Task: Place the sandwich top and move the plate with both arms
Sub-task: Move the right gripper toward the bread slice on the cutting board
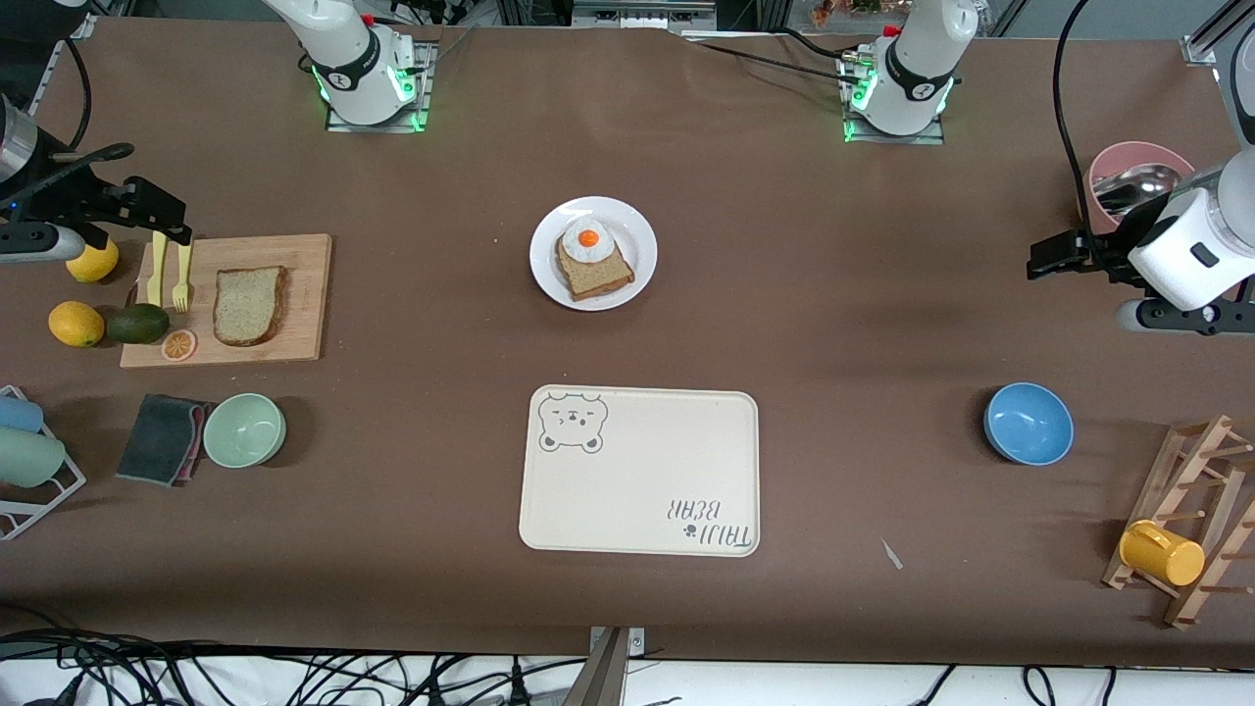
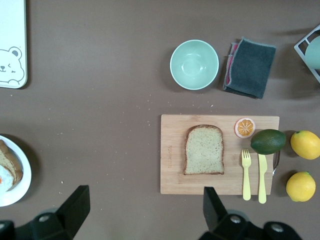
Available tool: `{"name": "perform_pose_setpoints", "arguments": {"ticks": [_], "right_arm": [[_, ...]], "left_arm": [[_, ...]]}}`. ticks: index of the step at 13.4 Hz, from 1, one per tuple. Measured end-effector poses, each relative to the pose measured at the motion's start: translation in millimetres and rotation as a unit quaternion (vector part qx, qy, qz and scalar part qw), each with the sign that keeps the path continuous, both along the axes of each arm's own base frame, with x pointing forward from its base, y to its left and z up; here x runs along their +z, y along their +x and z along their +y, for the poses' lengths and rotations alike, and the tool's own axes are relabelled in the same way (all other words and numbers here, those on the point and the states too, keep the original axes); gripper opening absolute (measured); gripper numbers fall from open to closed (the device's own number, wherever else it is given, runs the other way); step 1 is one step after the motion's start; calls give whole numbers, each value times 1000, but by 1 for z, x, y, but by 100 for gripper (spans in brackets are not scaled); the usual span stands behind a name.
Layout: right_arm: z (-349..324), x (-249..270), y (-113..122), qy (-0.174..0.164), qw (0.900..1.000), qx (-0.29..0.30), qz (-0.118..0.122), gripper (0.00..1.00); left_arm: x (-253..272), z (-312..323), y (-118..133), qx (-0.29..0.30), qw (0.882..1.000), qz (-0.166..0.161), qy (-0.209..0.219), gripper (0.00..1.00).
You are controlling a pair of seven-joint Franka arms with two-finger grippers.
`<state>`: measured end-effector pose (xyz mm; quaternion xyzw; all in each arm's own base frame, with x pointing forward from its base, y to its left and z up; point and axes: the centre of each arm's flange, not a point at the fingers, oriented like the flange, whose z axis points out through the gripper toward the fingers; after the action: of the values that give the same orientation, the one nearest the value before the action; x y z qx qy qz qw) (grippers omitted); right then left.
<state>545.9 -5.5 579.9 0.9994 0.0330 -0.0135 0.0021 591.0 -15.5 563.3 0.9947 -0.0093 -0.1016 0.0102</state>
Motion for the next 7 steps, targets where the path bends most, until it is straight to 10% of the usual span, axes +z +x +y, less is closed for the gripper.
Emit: {"name": "perform_pose_setpoints", "arguments": {"ticks": [7], "right_arm": [[0,0,0,0,1000,0,-1,100]], "left_arm": [[-1,4,1,4,1000,1,0,100]]}}
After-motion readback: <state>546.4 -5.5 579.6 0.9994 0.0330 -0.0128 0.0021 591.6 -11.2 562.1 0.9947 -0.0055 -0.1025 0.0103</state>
